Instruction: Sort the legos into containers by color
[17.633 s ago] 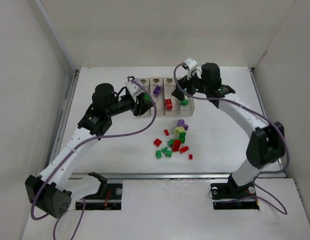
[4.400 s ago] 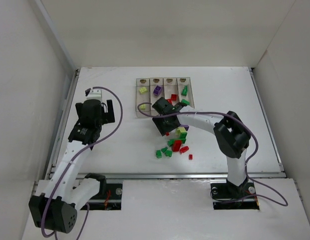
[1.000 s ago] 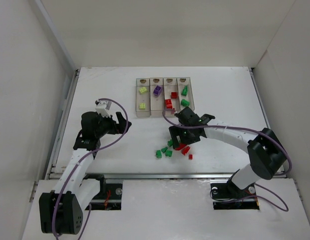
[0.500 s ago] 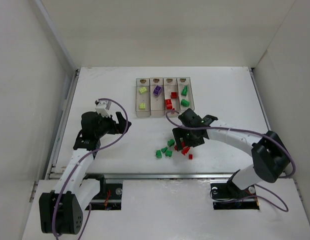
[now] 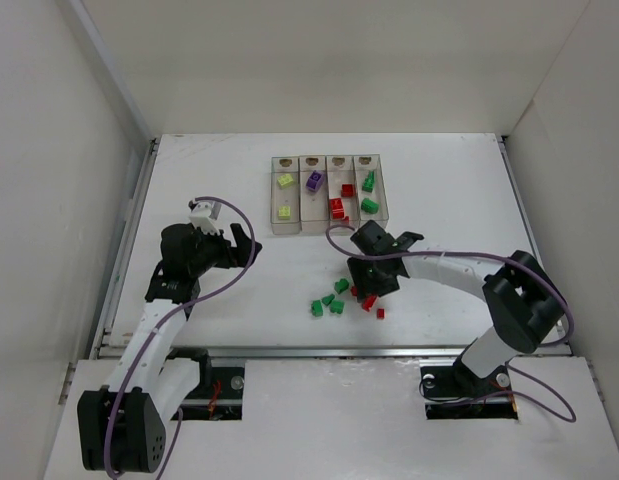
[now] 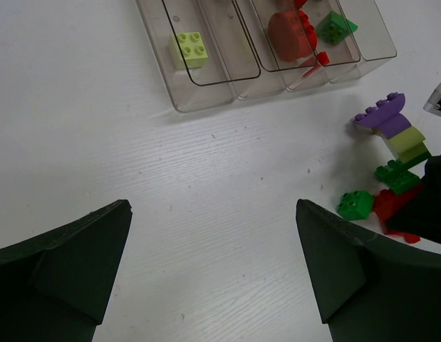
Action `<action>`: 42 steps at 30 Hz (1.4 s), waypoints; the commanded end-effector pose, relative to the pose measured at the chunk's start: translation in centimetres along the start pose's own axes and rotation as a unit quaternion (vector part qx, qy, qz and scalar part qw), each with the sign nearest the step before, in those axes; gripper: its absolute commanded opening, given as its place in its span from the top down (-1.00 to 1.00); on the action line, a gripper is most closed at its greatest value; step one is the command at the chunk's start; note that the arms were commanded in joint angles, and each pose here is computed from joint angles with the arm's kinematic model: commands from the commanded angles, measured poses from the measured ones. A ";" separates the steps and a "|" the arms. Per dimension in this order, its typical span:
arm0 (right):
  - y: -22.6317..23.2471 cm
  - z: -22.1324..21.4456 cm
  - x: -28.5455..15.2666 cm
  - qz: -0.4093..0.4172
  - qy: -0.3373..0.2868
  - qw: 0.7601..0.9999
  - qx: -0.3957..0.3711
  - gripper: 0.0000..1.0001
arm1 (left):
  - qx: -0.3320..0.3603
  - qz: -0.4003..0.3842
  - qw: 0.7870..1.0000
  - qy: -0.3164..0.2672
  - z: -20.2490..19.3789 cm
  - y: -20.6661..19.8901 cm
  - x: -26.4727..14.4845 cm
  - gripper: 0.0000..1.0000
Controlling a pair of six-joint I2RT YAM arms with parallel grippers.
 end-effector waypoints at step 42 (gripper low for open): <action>8.1 11.6 -14.0 0.114 -0.242 0.959 -0.092 1.00 | 0.013 -0.004 0.999 -0.031 1.6 -0.4 -0.3 -1.00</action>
Point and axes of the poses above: each gripper's point midway between its finger pads, its own x axis out along the fingers, its own y axis along the line the jaws close on, z = x × y, the point moved 1 cm from there along -x, back along the fingers, and after that the axes turned 1 degree about x, right-handed, at the moved point
